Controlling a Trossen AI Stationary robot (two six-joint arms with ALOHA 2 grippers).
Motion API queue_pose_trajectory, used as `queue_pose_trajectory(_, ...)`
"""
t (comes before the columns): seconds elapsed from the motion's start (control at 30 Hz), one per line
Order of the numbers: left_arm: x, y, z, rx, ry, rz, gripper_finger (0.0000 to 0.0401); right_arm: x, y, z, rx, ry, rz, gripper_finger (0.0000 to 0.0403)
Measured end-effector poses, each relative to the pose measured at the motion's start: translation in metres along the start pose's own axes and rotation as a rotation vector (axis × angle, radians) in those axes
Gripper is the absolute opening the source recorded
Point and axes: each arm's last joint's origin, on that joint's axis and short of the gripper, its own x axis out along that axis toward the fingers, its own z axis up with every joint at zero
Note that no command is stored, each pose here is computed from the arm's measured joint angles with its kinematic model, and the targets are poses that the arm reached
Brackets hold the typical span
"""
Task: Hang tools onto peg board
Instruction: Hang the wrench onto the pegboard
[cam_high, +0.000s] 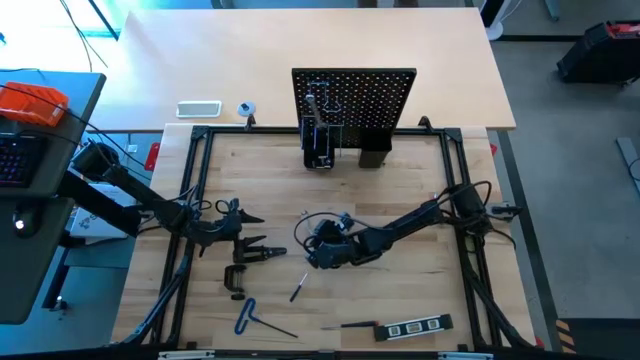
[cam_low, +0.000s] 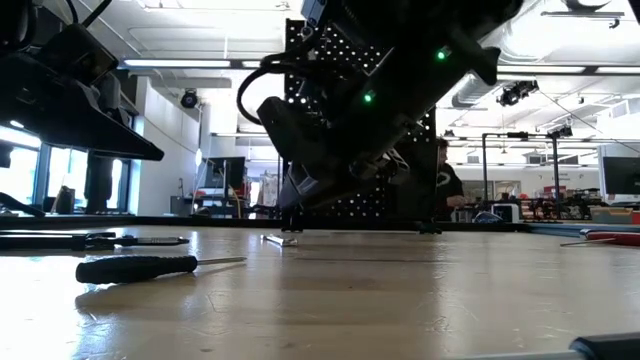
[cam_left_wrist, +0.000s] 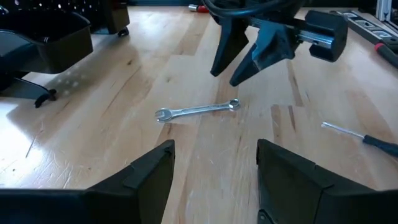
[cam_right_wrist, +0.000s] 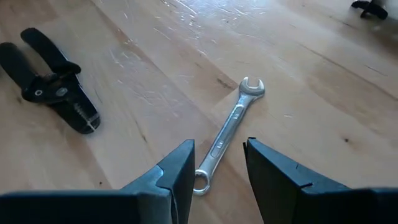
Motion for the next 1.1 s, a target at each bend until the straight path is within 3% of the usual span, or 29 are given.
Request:
queue_pose_trajectory(0.37, 0.000, -0.001, 0.002, -0.032, -0.016, -0.014, 0.0218, 0.021, 0.009, -0.024, -0.019, 0.038, 0.081, 0.0139)
queue_pose_trajectory(0.6, 0.000, -0.001, 0.002, -0.063, -0.017, -0.022, 0.0218, 0.015, 0.012, -0.034, -0.062, 0.016, 0.024, 0.0139)
queue_pose_trajectory(1.1, 0.000, -0.001, 0.002, -0.151, -0.013, -0.029, 0.0218, 0.003, 0.020, -0.045, -0.132, 0.004, 0.012, 0.0139)
